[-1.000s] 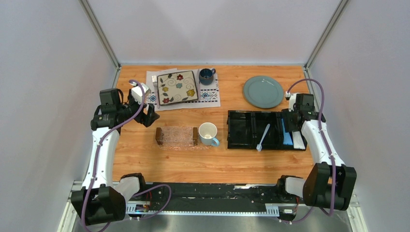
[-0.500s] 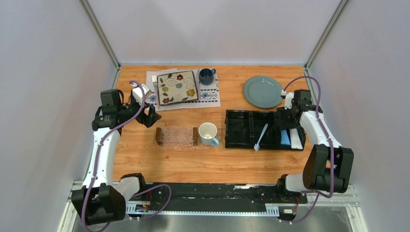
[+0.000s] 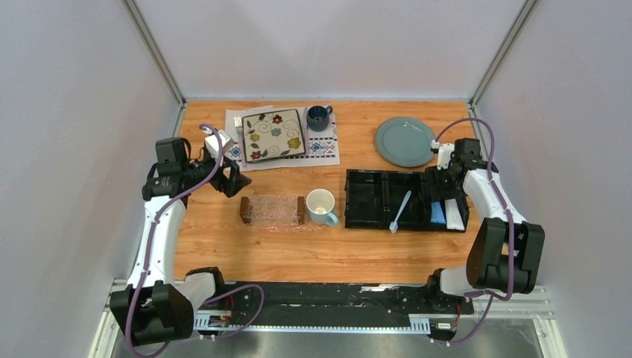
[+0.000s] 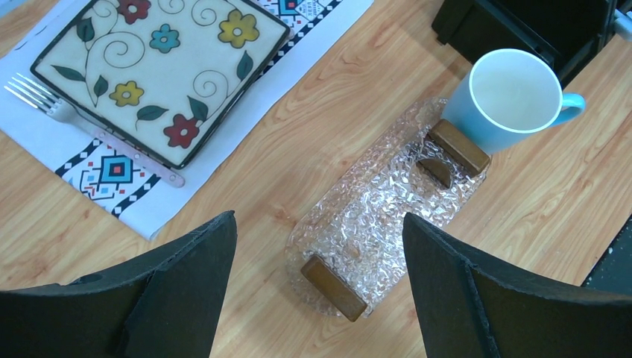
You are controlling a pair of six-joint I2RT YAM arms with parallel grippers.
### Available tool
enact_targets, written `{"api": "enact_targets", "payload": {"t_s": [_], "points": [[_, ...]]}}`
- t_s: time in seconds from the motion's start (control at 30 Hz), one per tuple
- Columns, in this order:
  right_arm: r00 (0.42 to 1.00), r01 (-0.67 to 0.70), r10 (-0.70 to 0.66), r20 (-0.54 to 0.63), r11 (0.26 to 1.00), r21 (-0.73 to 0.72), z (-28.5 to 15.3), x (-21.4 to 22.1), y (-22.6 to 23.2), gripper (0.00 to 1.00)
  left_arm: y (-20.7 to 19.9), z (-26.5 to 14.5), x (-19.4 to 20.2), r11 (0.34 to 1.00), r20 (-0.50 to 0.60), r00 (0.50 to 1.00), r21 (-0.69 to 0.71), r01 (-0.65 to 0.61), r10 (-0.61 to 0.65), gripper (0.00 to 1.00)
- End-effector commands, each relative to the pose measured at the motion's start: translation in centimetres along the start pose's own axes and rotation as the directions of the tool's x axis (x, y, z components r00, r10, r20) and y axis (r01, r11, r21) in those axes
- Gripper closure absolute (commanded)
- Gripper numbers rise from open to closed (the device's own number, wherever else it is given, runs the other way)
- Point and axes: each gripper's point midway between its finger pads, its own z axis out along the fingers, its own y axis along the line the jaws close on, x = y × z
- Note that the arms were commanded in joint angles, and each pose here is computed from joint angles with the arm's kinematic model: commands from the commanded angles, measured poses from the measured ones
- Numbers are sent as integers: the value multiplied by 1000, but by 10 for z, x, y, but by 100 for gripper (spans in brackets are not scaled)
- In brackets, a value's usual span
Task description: Prepare toiletry sets of a toothbrush and toothpaste on the tray
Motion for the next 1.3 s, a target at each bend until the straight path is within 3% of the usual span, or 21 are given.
{"api": "enact_targets", "payload": {"t_s": [0.0, 0.3, 0.63, 0.73, 1.03, 1.27], "points": [[999, 49, -48, 13, 994, -93, 6, 0, 5, 44, 0, -1, -8, 999, 29, 999, 16, -34, 34, 11], [998, 40, -51, -48, 978, -206, 26, 19, 10, 46, 2, -4, -8, 1000, 12, 1000, -4, -23, 23, 11], [992, 13, -33, -120, 986, -166, 46, 31, -2, 46, 4, -5, -7, 1000, 2, 1000, -15, -19, 19, 11], [991, 4, -26, -134, 987, -162, 48, 32, -4, 50, 5, -4, -7, 1000, 1, 1000, -15, -21, 21, 11], [990, -18, -2, -140, 989, -147, 37, 24, -7, 77, 5, -3, -5, 999, -1, 1000, -8, -31, 31, 11], [993, -28, 11, -115, 989, -148, 15, 3, -9, 85, 4, -3, -5, 999, 1, 999, -1, -41, 41, 11]]}}
